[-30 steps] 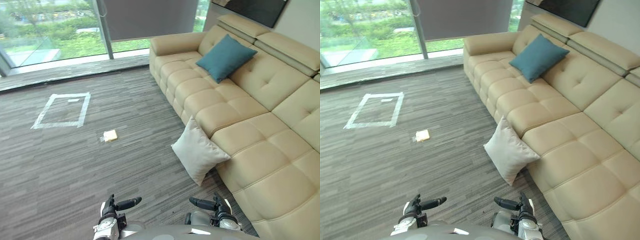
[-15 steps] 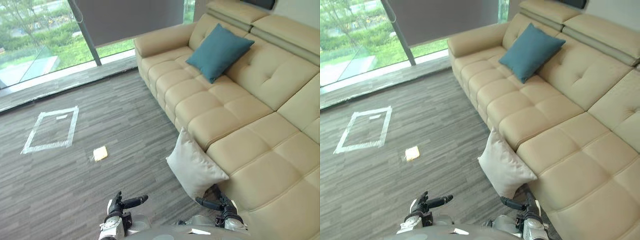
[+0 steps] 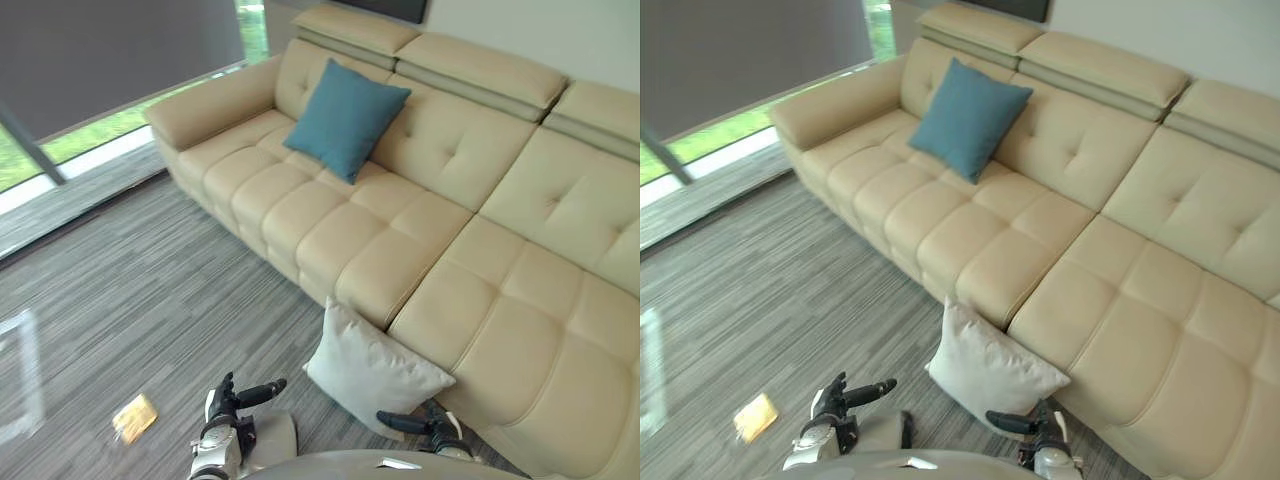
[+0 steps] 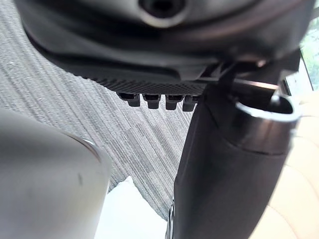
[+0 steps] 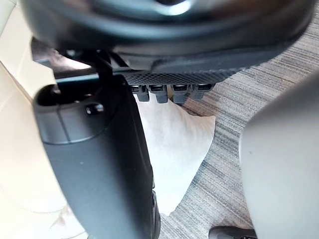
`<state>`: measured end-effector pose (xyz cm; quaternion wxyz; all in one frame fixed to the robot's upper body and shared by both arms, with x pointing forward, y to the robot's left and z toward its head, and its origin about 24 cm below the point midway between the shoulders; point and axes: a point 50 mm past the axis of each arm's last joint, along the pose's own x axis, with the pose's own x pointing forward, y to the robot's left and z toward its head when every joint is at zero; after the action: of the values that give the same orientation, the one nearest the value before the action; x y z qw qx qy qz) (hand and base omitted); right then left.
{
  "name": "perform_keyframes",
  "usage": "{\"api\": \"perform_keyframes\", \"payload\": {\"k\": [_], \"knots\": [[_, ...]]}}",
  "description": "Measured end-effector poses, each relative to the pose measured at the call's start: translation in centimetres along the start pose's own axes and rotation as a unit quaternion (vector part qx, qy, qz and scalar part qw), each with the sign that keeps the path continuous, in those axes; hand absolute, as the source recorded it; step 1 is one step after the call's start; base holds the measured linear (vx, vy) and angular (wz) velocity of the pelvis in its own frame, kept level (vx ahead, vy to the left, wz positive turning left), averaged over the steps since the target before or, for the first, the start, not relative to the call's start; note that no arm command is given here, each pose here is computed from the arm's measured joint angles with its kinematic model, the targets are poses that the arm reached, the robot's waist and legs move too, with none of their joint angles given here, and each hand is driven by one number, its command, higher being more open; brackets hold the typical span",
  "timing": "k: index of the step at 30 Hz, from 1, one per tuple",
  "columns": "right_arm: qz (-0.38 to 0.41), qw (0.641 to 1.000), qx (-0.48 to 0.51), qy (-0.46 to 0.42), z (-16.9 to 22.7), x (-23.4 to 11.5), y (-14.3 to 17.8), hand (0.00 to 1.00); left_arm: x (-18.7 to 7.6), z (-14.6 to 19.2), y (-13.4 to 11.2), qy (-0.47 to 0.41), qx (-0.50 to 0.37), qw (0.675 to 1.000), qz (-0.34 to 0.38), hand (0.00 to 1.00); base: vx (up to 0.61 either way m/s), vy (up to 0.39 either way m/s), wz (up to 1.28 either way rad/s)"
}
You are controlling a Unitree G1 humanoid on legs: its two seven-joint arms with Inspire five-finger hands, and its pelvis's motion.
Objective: Pick up cushions and gather them together orderly.
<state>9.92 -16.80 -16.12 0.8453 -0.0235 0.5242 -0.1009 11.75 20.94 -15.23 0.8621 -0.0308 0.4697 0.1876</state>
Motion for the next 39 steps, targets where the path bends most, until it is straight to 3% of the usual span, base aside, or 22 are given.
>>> {"api": "perform_keyframes", "payload": {"k": [8, 15, 21, 26, 30, 39], "knots": [[0.019, 0.999, -0.007, -0.033, 2.1, 0.2, 1.5, 1.0, -0.2, -1.2, -0.7, 0.023, 0.044, 0.999, -0.022, 1.0, 0.13, 0.004, -0.76], [-0.04, 0.999, -0.019, -0.002, 0.6, 0.6, -2.8, 1.0, -0.6, -2.3, -2.0, 0.042, 0.056, 0.997, -0.044, 1.0, 0.1, -0.179, -0.23], [-0.041, 0.999, 0.006, -0.006, 0.6, 0.5, -2.2, 1.0, -0.1, -0.7, -1.3, 0.015, 0.06, 0.997, -0.04, 1.0, 0.04, -0.11, -0.2], [-0.046, 0.999, 0.002, -0.024, 1.5, 0.5, -2.8, 1.0, -0.5, -0.6, -2.7, 0.004, 0.035, 0.998, -0.051, 1.0, -0.01, 0.099, -0.76], [-0.036, 0.999, 0.002, -0.026, 1.5, 0.4, -1.9, 1.0, -0.1, 0.2, -1.8, -0.008, 0.048, 0.998, -0.043, 1.0, -0.03, 0.116, -0.48], [-0.041, 0.998, -0.016, -0.052, 3.6, 0.8, -1.9, 1.0, 0.0, 1.0, -2.4, -0.022, 0.069, 0.996, -0.048, 1.0, -0.11, -0.021, -0.16]]}}
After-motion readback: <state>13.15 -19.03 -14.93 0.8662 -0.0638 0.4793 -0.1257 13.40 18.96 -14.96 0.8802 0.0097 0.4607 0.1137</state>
